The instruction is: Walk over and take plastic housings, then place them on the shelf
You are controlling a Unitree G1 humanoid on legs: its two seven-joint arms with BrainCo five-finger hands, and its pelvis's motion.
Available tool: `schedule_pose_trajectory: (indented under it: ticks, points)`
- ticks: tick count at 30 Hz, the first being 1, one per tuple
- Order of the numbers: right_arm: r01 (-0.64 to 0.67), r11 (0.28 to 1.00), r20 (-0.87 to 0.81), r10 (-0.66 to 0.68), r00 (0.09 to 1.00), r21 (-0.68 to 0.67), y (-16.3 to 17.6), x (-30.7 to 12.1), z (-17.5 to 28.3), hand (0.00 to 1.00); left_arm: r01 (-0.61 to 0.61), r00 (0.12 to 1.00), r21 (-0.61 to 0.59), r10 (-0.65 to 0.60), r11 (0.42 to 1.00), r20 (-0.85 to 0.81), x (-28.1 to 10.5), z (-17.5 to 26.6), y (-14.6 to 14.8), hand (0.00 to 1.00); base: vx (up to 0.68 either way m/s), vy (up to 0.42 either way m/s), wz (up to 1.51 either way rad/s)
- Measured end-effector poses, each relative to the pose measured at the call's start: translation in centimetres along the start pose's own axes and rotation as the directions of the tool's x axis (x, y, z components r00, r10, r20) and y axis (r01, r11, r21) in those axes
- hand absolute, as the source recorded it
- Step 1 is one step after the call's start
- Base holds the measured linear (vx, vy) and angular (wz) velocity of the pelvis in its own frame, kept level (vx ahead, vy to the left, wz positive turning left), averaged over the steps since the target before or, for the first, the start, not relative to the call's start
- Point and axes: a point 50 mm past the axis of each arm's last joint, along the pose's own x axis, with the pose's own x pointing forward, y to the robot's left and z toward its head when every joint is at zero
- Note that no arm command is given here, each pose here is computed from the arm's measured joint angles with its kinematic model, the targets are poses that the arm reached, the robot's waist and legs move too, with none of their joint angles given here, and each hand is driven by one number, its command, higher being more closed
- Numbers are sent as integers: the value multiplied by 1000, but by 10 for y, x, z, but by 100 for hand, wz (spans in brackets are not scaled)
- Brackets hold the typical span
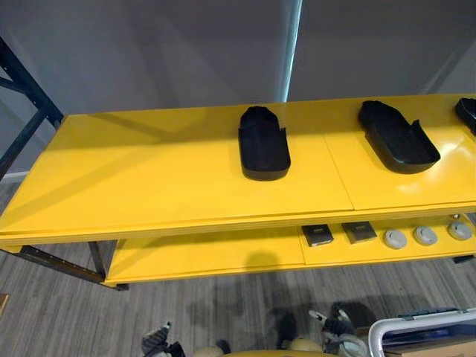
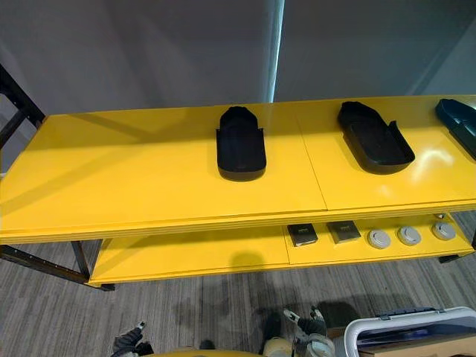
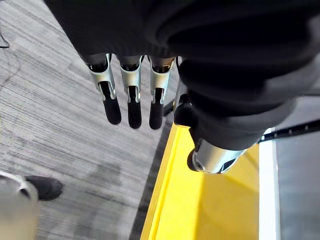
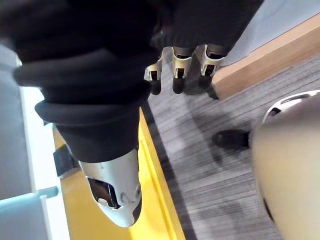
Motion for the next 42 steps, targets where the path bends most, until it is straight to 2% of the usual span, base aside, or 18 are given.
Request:
schedule_pose_trajectory:
  ticks: [7,18,20,24,28,31,38,42]
  points:
    - [7,999,14,-7,1000,-42,-3,6,12,0,65,995,88,-71,994,75,6,23,-11,0,28,-2,-31]
    - [-42,997,123,49,991,-61,17,8,46,0,74,970,80,-90,994,225,11,75,-21,0,-76,42,-74]
    - [-43,998,88,46,995,-43,18,6,34,0,75,963,103,-99,992,252,12,83,-24,0,-53,10,-31]
    - [-39,998,16,40,999,-55,16,2,11,0,63,964,111,-89,992,249,12,81,-20,0,-30,-84,-5]
    - [-31,996,48,36,998,-89,14,11,31,0,72,971,109,-95,991,218,10,71,-26,0,-86,-140,-60]
    - [7,996,11,-6,1000,-90,2,11,21,0,87,970,131,-114,988,215,9,69,-30,0,-66,-96,-24]
    - [62,997,10,-62,998,-55,-13,13,22,0,77,983,144,-99,987,153,11,52,-24,0,-73,0,-64]
    - [80,996,13,-80,997,-24,-17,14,26,0,42,991,112,-56,993,123,13,45,-13,0,-97,75,-94]
